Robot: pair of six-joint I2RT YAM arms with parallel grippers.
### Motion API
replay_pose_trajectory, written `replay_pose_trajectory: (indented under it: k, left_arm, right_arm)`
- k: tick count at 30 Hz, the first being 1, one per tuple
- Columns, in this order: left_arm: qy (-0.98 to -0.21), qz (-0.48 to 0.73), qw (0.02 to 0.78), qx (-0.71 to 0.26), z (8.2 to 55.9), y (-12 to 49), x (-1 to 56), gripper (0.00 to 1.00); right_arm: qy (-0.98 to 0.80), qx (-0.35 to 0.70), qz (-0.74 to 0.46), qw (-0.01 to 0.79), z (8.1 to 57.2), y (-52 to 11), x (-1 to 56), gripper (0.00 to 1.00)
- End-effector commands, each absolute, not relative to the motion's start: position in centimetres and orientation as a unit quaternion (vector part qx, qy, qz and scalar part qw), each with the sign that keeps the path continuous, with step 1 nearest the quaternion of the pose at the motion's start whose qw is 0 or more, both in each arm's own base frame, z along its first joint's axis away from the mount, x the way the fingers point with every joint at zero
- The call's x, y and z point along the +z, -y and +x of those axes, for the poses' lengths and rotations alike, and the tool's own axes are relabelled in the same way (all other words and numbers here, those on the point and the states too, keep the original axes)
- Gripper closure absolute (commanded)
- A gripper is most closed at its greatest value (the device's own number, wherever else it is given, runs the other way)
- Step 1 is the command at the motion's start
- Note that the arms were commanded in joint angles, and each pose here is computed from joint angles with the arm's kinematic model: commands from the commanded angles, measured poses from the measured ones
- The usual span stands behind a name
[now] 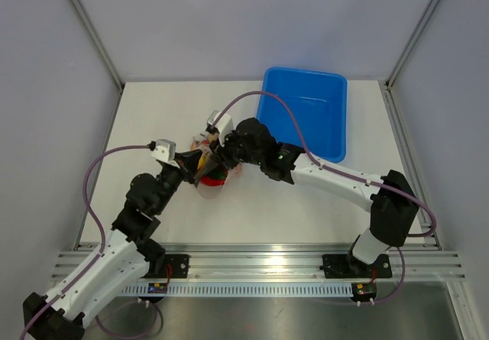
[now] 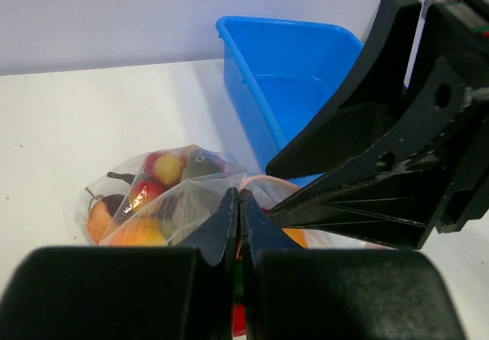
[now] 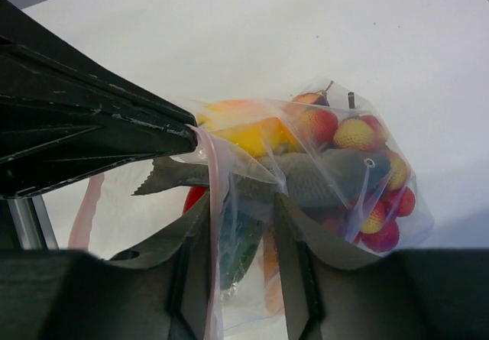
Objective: Open the zip-top bag and remove the fake food
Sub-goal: Open the zipper of the food storage bag at the center of the board.
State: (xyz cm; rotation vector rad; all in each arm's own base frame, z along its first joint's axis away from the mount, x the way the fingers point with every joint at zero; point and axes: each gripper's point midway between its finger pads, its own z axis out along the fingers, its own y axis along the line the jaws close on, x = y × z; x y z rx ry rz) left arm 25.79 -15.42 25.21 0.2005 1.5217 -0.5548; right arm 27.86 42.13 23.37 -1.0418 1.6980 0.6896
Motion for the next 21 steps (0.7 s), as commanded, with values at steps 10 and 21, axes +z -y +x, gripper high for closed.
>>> replay_pose_trajectory:
  k: [10, 21]
  left_arm:
    - [-0.655, 0.022, 0.703, -0.278, 24.5, 13.8, 27.4, 0.29]
    - [-0.645, 0.023, 0.676, -0.355, 21.9, 15.1, 28.0, 0.01]
  right_arm:
    - [-0.705, 0.296, -0.378, 0.522, 28.6, -43.1, 24.4, 0.94]
    - [-0.714, 0.317, -0.333, 0.528, 29.0, -43.4, 24.4, 1.00]
